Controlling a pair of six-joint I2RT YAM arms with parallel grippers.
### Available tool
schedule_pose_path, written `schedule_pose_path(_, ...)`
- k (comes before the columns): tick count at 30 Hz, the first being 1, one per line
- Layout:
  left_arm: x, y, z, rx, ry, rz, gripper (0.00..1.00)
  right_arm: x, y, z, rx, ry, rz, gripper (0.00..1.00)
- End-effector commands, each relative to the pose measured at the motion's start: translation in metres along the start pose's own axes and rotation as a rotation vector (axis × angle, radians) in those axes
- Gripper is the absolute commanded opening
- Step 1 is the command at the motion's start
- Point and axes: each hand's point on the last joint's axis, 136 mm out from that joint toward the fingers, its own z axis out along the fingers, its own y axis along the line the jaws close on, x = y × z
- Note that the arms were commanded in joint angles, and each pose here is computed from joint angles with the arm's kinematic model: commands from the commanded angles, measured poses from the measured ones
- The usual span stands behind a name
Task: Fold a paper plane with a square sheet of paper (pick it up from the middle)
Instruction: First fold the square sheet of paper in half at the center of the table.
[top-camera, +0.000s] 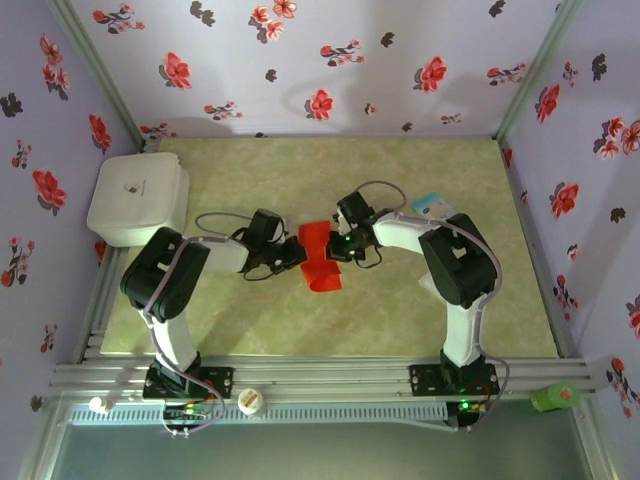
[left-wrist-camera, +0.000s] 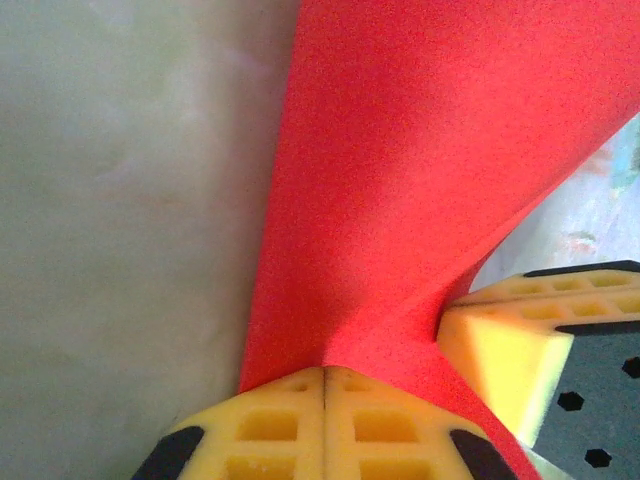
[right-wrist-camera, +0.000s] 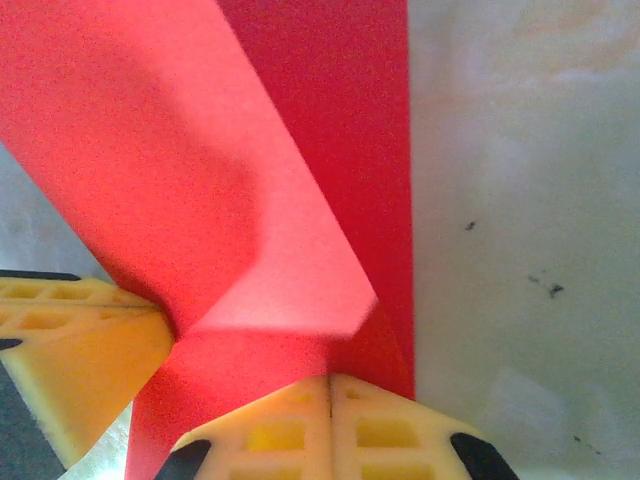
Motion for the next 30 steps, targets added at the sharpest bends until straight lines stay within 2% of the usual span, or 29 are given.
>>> schedule_pose_path(1,0.004,0.0,-0.017,-0.081,0.009,0.014,0.0,0.036,-0.048,0.011,0.168,0.099,0.082,0.0)
schedule_pose_path(4,0.004,-0.027,-0.029,-0.034,-0.006,0.02,0.0,0.035,-0.048,0.01,0.169,0.095,0.082,0.0)
schedule_pose_path(8,0.013,-0.042,-0.026,0.007,0.02,0.01,0.0,0.035,-0.048,0.008,0.173,0.087,0.08,0.0)
schedule_pose_path(16,0.028,-0.015,-0.001,-0.021,0.069,-0.044,0.0,0.037,-0.049,0.008,0.175,0.094,0.079,0.0)
schedule_pose_path(24,0.052,0.03,0.004,-0.132,0.116,-0.044,0.0,0.04,-0.053,0.008,0.186,0.097,0.085,0.0)
schedule_pose_path(30,0.047,0.013,-0.009,-0.1,0.091,-0.015,0.0,0.038,-0.052,0.007,0.186,0.091,0.082,0.0)
